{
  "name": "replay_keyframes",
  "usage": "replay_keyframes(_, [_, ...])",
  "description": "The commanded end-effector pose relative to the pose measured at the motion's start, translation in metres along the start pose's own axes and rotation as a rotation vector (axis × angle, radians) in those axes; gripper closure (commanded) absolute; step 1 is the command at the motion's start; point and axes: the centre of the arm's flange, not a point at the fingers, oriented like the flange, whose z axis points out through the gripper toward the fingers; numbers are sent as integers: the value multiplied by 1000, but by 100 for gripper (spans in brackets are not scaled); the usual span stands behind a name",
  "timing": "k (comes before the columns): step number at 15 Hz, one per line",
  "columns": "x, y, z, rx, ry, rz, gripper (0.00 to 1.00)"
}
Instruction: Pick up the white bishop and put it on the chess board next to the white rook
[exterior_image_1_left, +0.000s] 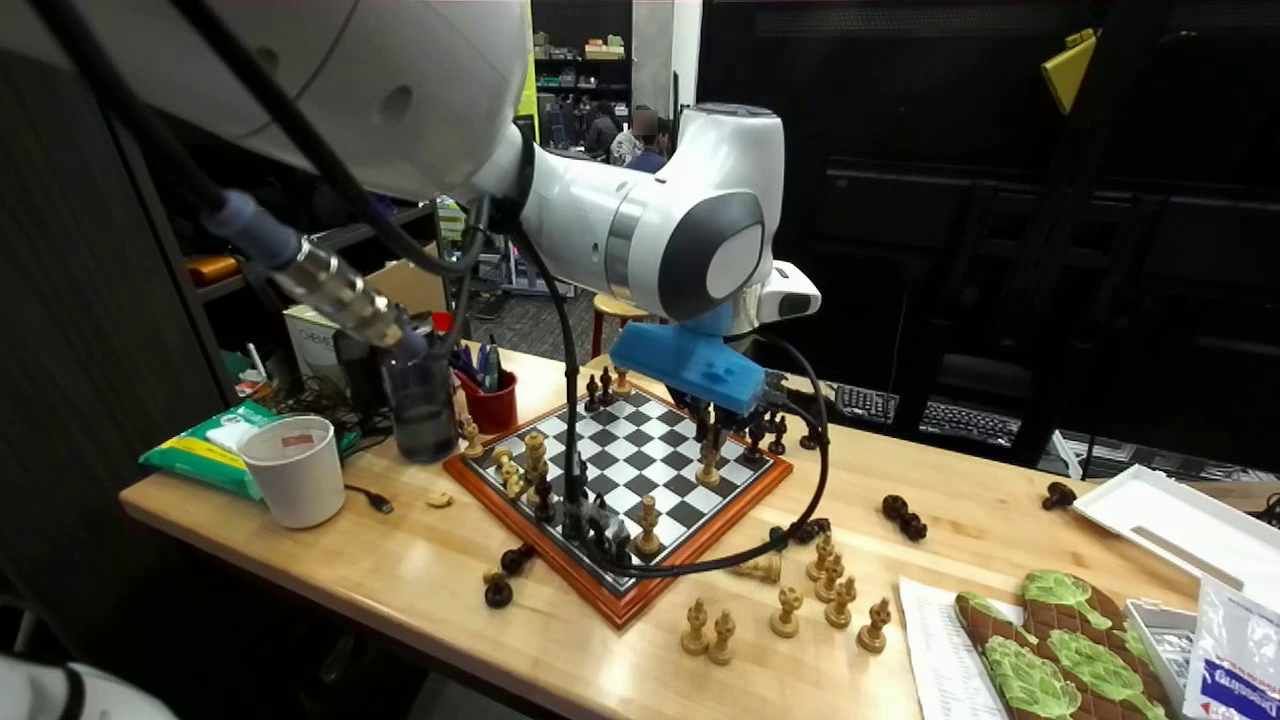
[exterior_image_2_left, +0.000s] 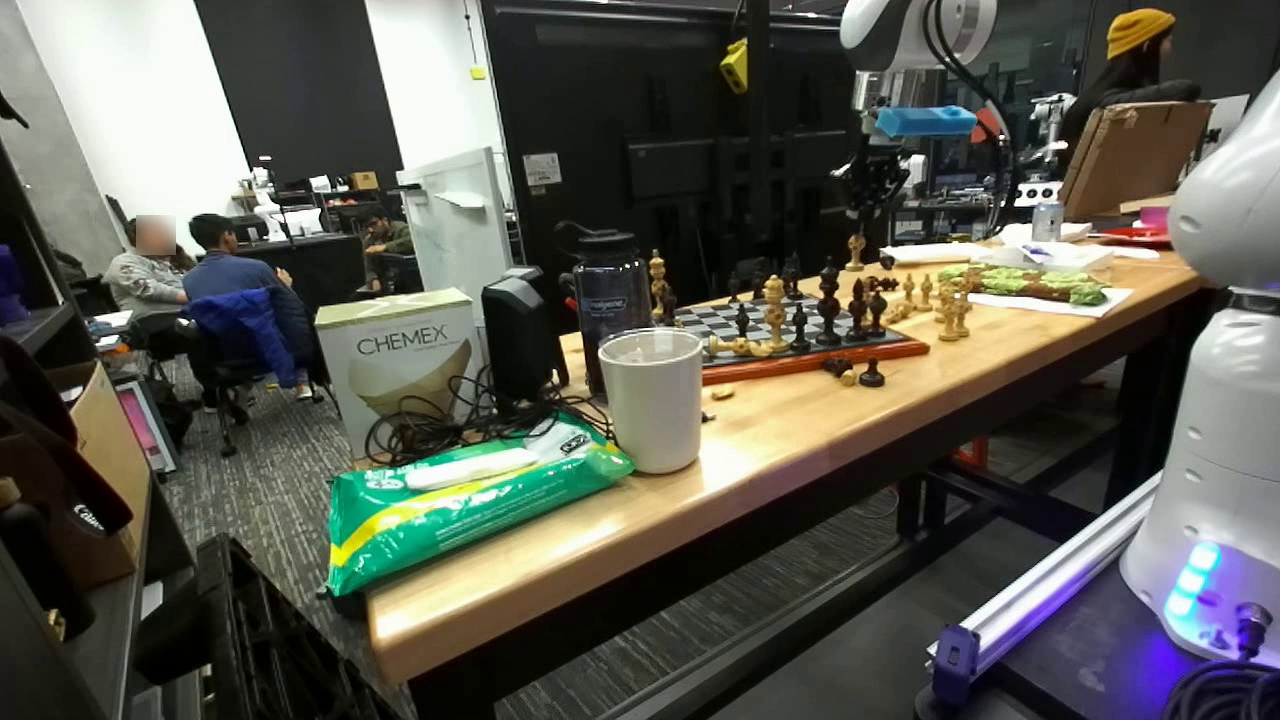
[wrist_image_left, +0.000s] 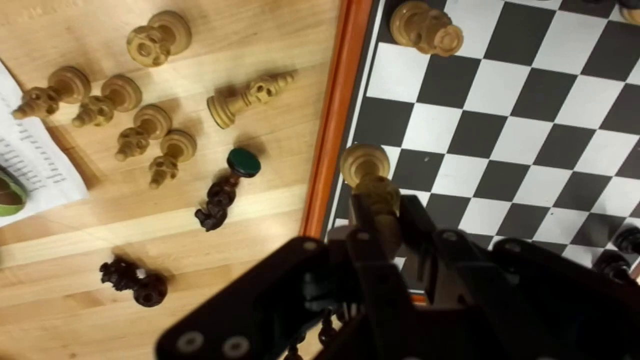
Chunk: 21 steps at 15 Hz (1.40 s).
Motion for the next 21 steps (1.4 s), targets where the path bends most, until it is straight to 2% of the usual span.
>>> replay_keyframes(1, [-9, -17, 5, 31, -20, -95, 95])
replay_keyframes(9, [-27, -37, 22, 79, -92, -194, 95])
replay_keyframes(21, [-32, -52, 47, 121, -136, -302, 95])
